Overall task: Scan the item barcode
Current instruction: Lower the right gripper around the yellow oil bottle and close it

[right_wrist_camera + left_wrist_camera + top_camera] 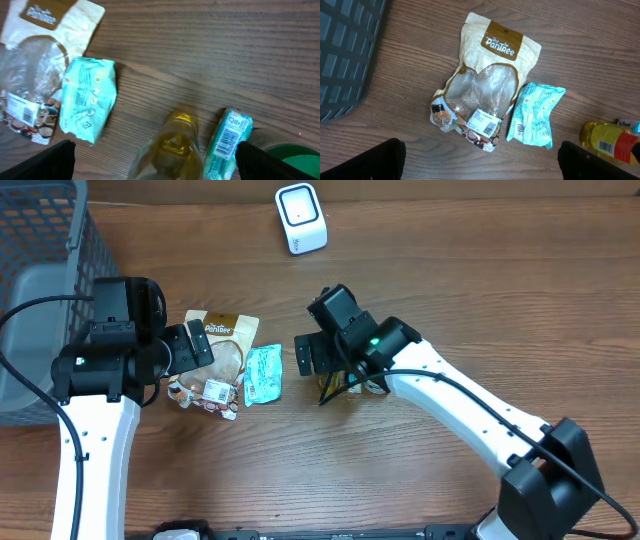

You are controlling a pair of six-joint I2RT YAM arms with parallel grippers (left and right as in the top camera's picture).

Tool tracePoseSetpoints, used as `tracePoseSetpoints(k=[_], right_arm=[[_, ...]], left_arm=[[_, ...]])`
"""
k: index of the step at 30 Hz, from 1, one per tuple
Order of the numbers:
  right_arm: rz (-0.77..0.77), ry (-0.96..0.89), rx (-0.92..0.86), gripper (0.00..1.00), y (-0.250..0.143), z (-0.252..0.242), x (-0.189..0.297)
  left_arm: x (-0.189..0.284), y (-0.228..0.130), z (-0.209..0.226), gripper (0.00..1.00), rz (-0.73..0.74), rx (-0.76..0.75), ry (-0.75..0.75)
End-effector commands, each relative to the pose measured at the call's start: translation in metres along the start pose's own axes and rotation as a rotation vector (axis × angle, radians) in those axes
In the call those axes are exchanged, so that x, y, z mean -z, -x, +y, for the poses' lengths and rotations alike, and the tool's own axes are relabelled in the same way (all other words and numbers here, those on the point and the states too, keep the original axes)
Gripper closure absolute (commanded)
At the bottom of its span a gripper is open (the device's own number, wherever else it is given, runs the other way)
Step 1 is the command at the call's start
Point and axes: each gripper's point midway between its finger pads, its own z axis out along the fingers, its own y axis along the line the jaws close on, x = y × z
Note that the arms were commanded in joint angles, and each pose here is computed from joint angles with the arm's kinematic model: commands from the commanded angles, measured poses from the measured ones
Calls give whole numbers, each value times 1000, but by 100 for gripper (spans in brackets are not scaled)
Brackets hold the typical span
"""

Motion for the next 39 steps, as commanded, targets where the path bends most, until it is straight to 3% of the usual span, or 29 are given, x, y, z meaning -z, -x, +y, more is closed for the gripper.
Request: tracePoseSetpoints(k=[1,8,35,39], right_arm=[[3,-19,-3,0,-2,-2,0],[34,-88,-20,0,-11,-16,0],[7,-59,-49,0,-4,-10,-1],[18,-56,-48,9,-7,-9,-1]], left_arm=[[2,3,-2,0,-9,-15,1],[2,3,-2,0,-9,-15,1],[2,3,-2,0,-9,-15,1],[2,3,-2,0,-9,-15,1]])
